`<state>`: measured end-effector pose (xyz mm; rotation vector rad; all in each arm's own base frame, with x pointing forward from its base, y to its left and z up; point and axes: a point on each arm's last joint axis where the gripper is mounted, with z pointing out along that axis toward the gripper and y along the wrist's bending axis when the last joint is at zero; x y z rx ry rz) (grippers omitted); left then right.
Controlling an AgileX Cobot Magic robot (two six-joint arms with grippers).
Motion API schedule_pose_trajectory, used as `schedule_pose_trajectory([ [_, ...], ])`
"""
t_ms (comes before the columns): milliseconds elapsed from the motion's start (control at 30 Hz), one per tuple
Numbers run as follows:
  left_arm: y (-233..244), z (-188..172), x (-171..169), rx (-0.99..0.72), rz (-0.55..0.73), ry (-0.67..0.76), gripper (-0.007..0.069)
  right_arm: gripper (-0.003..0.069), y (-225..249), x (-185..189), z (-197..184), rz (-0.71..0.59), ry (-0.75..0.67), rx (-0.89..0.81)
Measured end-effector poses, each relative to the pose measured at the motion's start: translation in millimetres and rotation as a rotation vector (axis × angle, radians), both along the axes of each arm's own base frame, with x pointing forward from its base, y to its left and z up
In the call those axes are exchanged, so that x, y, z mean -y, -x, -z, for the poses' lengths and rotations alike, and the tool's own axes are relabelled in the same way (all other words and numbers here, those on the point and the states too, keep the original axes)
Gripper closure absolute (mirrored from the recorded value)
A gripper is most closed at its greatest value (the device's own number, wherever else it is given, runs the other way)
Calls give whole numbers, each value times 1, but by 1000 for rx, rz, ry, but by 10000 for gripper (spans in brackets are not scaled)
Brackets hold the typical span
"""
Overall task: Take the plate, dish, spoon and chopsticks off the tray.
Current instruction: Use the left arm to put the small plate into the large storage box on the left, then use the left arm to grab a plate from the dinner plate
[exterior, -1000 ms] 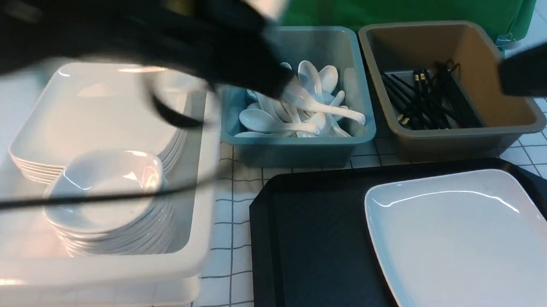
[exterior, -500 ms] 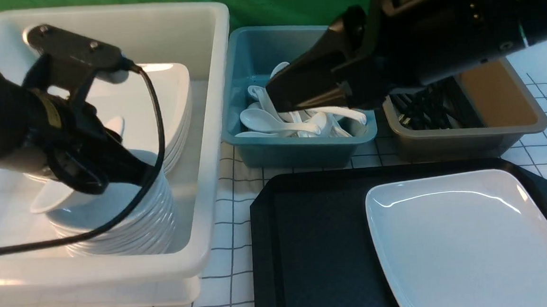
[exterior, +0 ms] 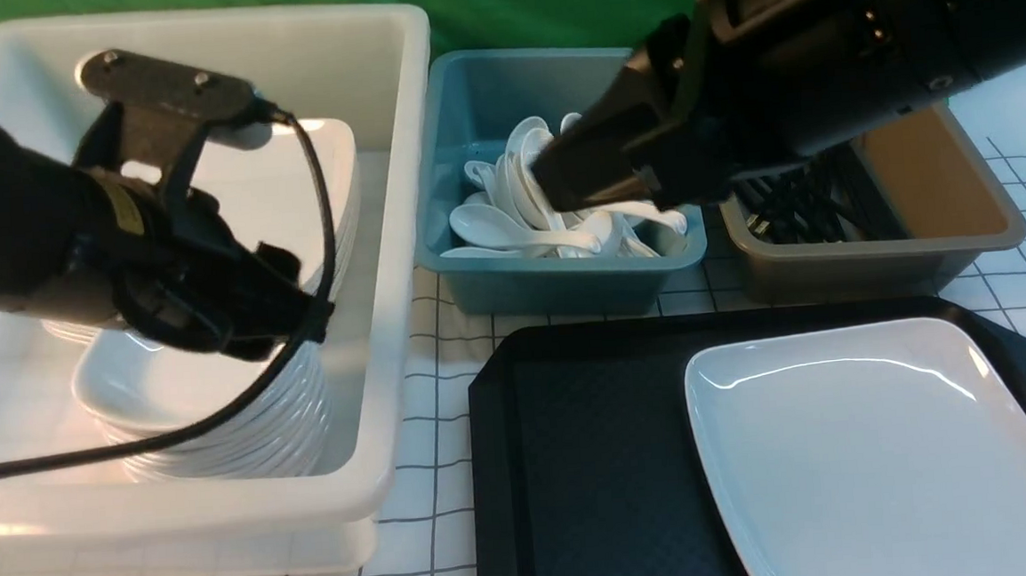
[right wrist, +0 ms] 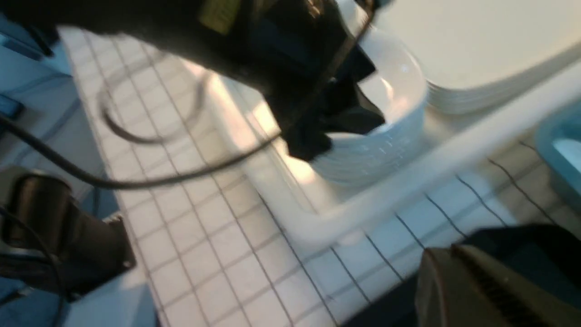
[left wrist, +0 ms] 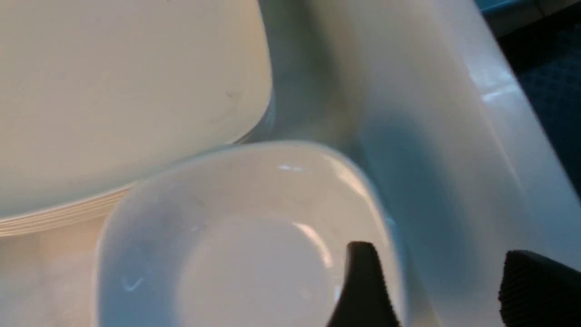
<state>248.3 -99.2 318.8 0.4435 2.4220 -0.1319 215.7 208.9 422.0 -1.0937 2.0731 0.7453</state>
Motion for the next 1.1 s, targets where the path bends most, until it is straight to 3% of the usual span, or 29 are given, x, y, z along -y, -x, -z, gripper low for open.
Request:
schedule_pose_trajectory([
  [100,8,-25,22,15,32,191,175,654,-1,22,-4,77,77,24],
  [167,12,-41,43,47,108,305,245,652,-1,40,-8,143,141,51],
  [233,16,-50,72,55,212,379,413,652,0,64,-11,234,230,58],
  [333,14,-49,110,14,311,400,578,650,2,97,-13,374,333,76],
  [500,-10,-10,174,-172,382,339,617,650,12,146,5,571,411,28],
  [667,-45,27,206,-274,337,281,566,650,31,171,32,661,441,-24],
  [800,-80,60,223,-291,299,207,415,650,49,180,55,682,457,-69],
  [833,-81,58,223,-288,298,210,407,650,50,180,56,681,456,-71],
  [867,-91,72,228,-291,288,188,334,650,54,180,59,679,447,-75],
  [967,-101,88,231,-294,262,154,238,650,57,178,59,663,421,-78],
  [1000,-107,99,232,-293,224,138,169,650,59,176,57,643,395,-68],
  [1100,-113,113,233,-289,196,126,111,650,59,172,56,618,359,-61],
])
